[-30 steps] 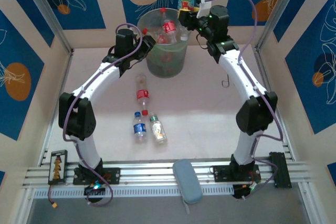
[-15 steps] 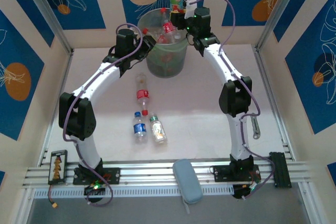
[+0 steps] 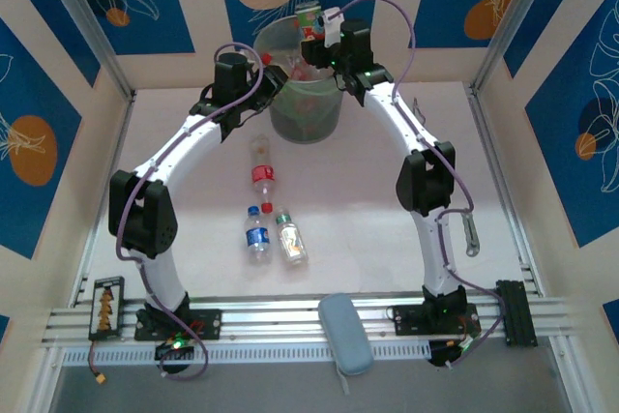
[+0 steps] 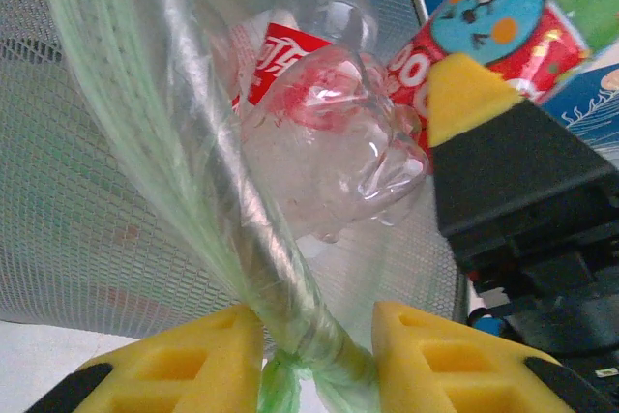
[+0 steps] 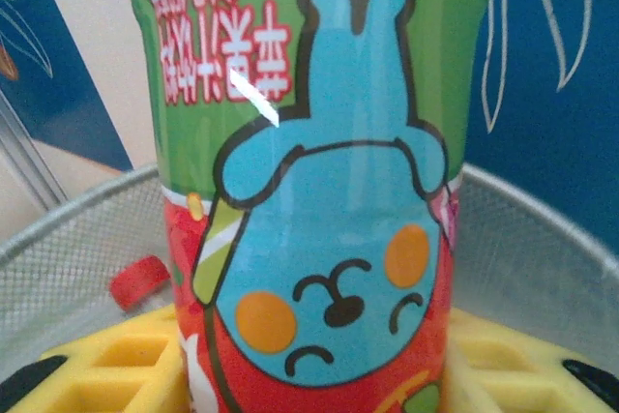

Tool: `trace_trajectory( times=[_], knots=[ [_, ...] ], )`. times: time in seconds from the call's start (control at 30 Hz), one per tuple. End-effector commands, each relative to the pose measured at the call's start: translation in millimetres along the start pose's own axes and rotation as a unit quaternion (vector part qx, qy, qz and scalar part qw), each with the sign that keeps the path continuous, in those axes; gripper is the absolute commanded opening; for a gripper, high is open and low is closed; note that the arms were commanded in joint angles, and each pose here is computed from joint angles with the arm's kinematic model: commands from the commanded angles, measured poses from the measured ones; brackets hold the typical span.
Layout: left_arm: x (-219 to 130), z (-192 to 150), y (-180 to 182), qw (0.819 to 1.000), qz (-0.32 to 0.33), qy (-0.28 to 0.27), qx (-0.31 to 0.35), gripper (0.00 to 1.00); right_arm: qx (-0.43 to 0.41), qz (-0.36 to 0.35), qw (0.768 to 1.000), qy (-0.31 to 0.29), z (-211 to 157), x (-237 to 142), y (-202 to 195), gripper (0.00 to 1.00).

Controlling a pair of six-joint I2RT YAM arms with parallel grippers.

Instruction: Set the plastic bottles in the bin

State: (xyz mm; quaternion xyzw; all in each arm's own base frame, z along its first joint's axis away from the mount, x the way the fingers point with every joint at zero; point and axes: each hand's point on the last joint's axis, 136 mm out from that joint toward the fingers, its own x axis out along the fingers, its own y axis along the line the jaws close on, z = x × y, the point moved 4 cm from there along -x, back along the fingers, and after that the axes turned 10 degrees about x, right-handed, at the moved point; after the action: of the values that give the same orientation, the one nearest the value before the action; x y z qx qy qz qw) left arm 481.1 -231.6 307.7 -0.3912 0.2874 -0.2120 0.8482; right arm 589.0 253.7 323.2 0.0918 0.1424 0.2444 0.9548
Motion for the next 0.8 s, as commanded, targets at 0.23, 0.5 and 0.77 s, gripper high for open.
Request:
trace_trajectory(
  times=[0.23,0.5,0.77],
  knots=[
    [10.4,-15.2,-1.9,1.000,0.001,0.030,-0.003,0.35,-0.041,-0.012,0.999,0.005,29.2,-25.3,16.0,0.79],
    [9.5,-15.6,-1.8,1.000,0.001,0.030,-0.002,0.35,-0.044,0.000,0.999,-0.029,69.7,-63.3,34.3,0.82],
    [8.4,-16.2,-1.8,1.000,0.000,0.029,-0.003,0.35,-0.011,0.004,1.000,-0.014,59.7,-49.8,23.5,0.62]
  ],
)
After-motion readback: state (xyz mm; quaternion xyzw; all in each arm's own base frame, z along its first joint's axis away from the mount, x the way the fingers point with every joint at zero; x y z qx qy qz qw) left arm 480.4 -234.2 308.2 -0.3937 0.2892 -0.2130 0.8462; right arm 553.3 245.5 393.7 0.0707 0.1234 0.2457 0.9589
